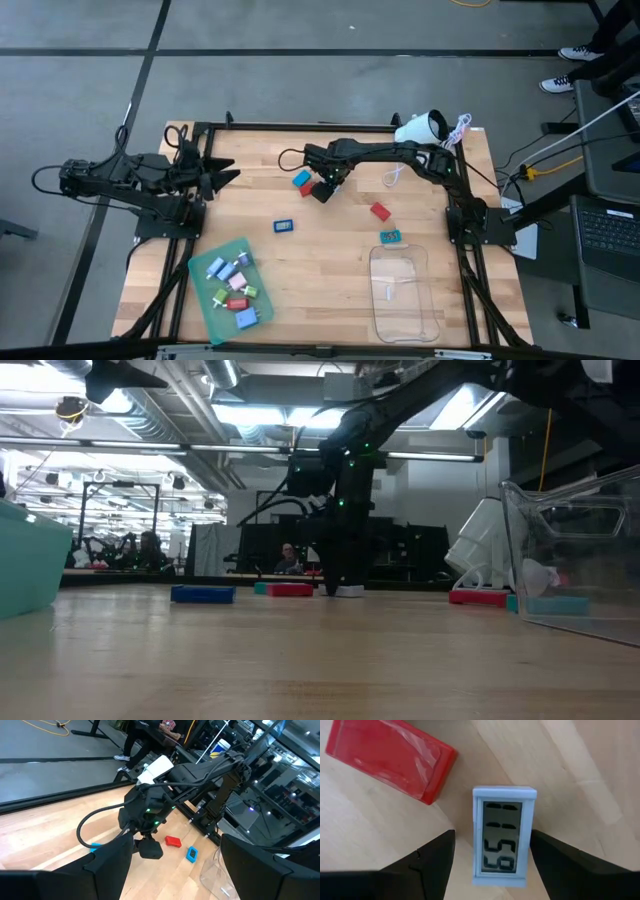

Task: Pick & Place Office items
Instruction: Put the white digital clock into the transparent bin

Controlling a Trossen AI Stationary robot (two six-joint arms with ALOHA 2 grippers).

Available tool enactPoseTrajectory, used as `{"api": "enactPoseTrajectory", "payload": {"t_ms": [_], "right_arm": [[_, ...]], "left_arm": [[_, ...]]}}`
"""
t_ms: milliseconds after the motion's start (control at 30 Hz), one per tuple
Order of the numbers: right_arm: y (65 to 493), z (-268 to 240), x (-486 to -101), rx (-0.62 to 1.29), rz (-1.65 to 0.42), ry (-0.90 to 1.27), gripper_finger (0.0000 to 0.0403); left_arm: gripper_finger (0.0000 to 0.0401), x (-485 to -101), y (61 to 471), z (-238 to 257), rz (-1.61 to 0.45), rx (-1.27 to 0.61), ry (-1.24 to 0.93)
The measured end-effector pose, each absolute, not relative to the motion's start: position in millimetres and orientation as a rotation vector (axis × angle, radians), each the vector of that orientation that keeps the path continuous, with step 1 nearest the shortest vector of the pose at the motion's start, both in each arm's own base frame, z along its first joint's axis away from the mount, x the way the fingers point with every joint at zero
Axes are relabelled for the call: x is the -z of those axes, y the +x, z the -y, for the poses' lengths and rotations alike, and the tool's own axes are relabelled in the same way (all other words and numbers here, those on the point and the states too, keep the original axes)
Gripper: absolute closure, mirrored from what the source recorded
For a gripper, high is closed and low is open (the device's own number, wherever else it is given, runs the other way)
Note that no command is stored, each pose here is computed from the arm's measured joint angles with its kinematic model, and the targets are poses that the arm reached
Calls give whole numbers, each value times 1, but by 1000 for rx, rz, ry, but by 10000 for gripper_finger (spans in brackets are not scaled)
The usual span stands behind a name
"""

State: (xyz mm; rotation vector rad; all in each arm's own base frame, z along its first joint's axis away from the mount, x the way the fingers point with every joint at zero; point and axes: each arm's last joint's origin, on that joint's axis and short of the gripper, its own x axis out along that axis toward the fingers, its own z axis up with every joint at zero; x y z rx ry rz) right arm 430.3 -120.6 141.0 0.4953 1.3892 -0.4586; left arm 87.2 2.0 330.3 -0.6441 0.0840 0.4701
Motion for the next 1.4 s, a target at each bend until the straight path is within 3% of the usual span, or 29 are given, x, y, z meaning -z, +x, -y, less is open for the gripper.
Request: {"api": "enactPoseTrajectory", "payload": {"t_ms": [233,467,933,1400], "right_arm": [[430,122,-138,497,-1381,523,156],[429,122,-138,501,-1385,536,273],[428,118,-147,303,-1380,708,272],[418,91,-229,-36,-1221,839,272]], "left_arm": [[107,-330,87,-2,-89,-468,-643],[107,-329,87,-2,-102,-473,-637],[107,-328,86,-2,-107,-487,-597],[107,-328,86,-3,-106,-497,-576]]}}
